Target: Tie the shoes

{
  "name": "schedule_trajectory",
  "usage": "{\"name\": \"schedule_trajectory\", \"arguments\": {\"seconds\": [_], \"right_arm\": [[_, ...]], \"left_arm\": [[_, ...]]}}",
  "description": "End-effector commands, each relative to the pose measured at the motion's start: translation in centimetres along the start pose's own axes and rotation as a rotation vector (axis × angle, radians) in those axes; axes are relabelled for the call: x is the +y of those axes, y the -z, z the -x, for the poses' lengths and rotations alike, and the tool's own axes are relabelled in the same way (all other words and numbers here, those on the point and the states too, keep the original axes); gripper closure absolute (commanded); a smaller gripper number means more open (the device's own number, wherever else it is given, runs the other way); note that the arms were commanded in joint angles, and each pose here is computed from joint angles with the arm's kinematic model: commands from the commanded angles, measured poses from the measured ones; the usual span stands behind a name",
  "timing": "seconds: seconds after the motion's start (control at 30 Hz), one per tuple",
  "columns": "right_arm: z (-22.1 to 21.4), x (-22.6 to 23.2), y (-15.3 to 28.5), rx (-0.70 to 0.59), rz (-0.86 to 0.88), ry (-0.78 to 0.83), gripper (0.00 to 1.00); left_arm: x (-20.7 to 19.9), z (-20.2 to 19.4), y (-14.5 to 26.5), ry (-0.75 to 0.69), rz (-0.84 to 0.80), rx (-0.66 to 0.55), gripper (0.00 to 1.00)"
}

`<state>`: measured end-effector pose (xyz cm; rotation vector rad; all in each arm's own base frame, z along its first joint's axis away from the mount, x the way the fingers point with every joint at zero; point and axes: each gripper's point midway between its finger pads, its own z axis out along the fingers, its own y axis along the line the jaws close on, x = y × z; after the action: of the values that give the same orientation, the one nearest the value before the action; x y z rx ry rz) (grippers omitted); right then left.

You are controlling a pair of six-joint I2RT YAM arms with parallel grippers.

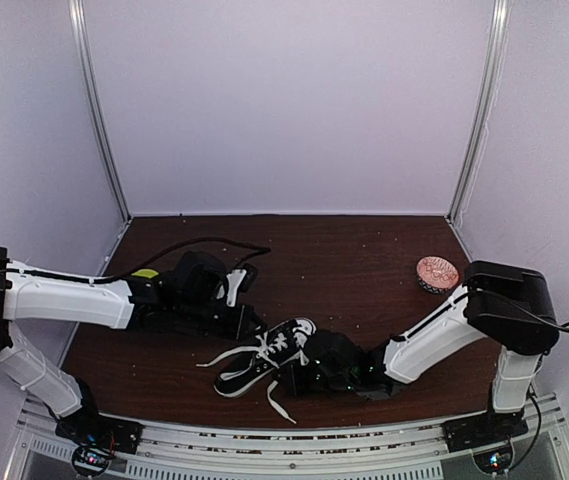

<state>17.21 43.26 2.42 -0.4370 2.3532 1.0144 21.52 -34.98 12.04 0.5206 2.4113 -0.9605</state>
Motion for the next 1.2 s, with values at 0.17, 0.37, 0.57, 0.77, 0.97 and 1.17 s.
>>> {"name": "schedule_trajectory", "arguments": {"seconds": [0.17, 0.37, 0.57, 0.77, 0.97, 1.17], "right_arm": [[3.2, -2.1, 2.1, -0.093, -0.056, -0.023, 1.00], [4.1, -2.7, 1.4, -0.082, -0.064, -0.027, 1.00], [4.4, -2.6, 0.4, -0.063, -0.054, -0.022, 1.00], [5.8, -1.7, 1.2, -0.079, -0.043, 0.005, 1.00], [4.9, 0.5, 3.4, -0.011, -0.033, 0.120, 1.00], [2.4, 3.9, 3.6, 0.071, 0.048, 0.173, 1.00]], "left_arm": [[-1.6, 1.5, 0.4, -0.016, -0.086, -0.061, 1.00], [-1.9, 1.6, -0.3, -0.005, -0.105, -0.063, 1.00], [-1.6, 1.5, -1.0, 0.010, -0.102, -0.059, 1.00], [-1.9, 1.9, -0.8, 0.003, -0.106, -0.069, 1.00], [-1.4, 1.6, -0.7, -0.012, -0.074, -0.049, 1.00], [-1.4, 1.6, -0.5, -0.014, -0.073, -0.052, 1.00]]}}
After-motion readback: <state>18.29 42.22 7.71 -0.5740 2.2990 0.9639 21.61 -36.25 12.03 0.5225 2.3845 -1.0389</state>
